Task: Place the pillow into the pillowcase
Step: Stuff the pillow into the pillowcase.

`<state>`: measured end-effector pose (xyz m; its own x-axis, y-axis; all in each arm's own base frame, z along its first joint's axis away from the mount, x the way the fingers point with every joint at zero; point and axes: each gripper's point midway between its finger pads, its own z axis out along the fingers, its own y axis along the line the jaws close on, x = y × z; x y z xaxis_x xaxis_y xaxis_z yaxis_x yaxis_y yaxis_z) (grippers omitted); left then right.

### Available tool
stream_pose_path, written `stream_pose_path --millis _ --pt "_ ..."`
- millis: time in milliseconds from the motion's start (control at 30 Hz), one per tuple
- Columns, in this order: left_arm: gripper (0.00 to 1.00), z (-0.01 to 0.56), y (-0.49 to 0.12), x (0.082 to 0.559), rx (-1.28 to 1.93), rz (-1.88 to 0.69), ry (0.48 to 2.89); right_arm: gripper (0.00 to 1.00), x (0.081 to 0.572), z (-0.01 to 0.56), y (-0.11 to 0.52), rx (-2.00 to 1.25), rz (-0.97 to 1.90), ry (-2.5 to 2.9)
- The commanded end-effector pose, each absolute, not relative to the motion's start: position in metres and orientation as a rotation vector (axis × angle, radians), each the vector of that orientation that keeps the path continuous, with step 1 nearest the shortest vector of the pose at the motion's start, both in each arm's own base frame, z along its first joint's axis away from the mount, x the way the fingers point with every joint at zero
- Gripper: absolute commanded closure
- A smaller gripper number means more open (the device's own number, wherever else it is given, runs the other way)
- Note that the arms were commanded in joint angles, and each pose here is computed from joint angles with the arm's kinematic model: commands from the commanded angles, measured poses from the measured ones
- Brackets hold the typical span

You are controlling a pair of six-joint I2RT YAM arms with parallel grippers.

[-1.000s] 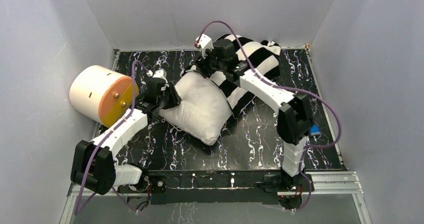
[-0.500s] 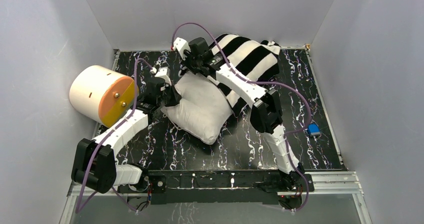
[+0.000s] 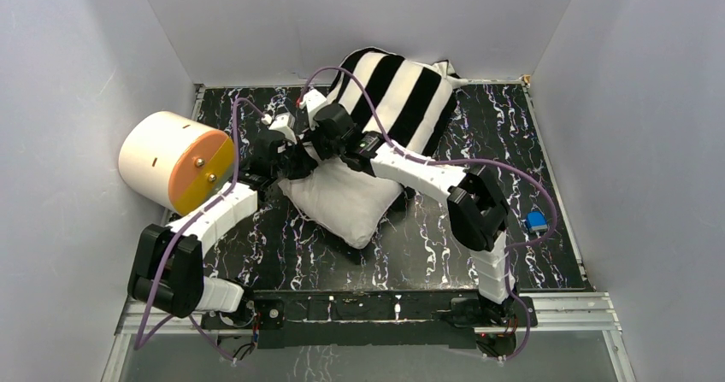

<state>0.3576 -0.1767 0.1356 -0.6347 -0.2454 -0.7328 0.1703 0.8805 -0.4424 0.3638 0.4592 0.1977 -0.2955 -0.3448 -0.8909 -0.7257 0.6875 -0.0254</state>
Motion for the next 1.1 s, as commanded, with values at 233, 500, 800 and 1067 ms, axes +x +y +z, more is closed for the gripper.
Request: stream_pose_path --millis 233,500,800,1067 --pt "0.39 0.203 -0.161 0.331 0.075 -0.546 2.060 0.36 0.344 0.277 0.419 -0.735 0.576 1.759" --pt "0.28 0.245 -0.150 0.293 0.274 -0.449 1.886 0.08 0.337 0.278 0.310 -0.517 0.559 1.830" --pt "0.21 0.244 -0.176 0.269 0.625 -0.294 1.828 0.01 0.333 0.226 0.213 -0.078 0.730 2.072" --pt "0.10 0.208 -0.215 0.258 0.949 -0.127 1.820 0.01 0.321 0.179 0.183 0.463 1.238 2.017"
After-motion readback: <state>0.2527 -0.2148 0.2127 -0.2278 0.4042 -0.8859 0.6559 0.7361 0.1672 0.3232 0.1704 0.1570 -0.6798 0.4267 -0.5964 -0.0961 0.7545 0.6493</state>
